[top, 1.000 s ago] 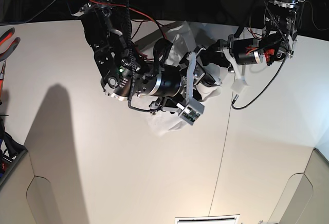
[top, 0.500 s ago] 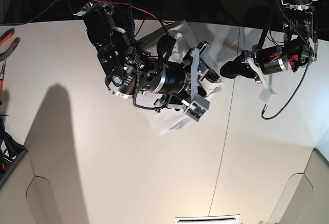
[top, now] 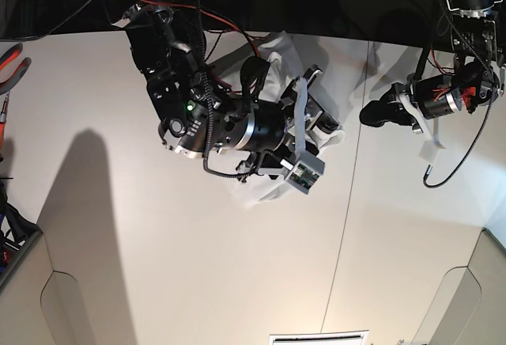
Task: Layout the t-shirt on the table in an organized manner, then fold the t-shirt properly
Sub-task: 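Fold the bundle over with the right gripper toward the left gripper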
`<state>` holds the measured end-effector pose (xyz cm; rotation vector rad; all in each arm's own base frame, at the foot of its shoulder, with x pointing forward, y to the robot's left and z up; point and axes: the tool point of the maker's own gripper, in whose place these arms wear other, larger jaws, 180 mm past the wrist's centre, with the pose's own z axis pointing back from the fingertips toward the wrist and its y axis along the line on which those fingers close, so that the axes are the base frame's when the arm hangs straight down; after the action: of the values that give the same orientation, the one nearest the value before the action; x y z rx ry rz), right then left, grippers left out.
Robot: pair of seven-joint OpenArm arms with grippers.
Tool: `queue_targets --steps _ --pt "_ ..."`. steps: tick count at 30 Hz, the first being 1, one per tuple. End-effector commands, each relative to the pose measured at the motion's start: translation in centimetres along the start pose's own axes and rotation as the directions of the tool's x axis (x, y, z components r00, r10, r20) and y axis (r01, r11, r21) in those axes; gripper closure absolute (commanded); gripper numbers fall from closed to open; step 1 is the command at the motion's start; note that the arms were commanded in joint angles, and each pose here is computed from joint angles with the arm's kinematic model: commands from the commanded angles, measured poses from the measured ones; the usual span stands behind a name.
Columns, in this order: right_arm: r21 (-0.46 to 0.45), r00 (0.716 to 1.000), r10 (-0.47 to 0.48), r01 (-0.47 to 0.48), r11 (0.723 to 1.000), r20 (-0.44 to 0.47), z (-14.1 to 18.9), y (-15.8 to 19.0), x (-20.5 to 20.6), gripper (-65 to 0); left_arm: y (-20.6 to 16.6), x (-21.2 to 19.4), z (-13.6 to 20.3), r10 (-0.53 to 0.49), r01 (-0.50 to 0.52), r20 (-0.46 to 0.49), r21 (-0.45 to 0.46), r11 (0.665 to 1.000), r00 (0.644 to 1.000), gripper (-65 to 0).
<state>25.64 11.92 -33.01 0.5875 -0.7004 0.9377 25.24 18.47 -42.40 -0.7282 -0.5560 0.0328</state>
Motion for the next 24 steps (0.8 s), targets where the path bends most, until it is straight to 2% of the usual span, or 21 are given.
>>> queue_targets --steps 1,5,13,16,20,22,24 --pt "-0.01 0.998 0.035 -0.035 0.999 0.06 0.8 -0.3 2.5 -28.2 -0.3 1.7 0.5 -0.028 0.028 0.047 -0.011 1.0 0.998 0.0" --pt "-0.024 0.991 0.074 -0.072 0.997 0.111 2.0 -0.4 4.6 -28.2 -0.3 2.0 0.5 -0.028 0.028 0.063 -0.01 1.0 0.998 0.0" --pt "0.108 0.975 0.024 -0.049 0.993 0.222 3.0 2.3 6.9 -28.2 -0.4 2.1 0.5 -0.029 0.03 0.065 -0.011 0.999 0.997 0.0" --pt "0.116 0.97 0.021 -0.05 0.992 0.242 3.2 2.5 7.3 -27.8 -0.5 2.4 0.6 -0.025 0.027 0.08 -0.018 0.999 0.996 0.0" --pt "-0.029 0.963 0.083 -0.078 0.997 0.258 4.6 0.0 8.0 -20.2 -1.6 4.2 1.3 -0.002 0.015 0.155 -0.08 0.997 0.988 0.0" --pt "-0.126 0.958 0.09 -0.058 0.99 0.272 6.2 -2.2 8.4 -11.9 -1.7 5.9 2.0 -0.019 0.035 0.203 -0.075 0.997 0.979 0.0" --pt "-0.199 0.951 0.063 -0.002 0.98 0.302 7.9 -4.4 8.6 -0.5 -1.7 8.1 3.2 -0.042 0.06 0.267 -0.059 0.996 0.963 0.0"
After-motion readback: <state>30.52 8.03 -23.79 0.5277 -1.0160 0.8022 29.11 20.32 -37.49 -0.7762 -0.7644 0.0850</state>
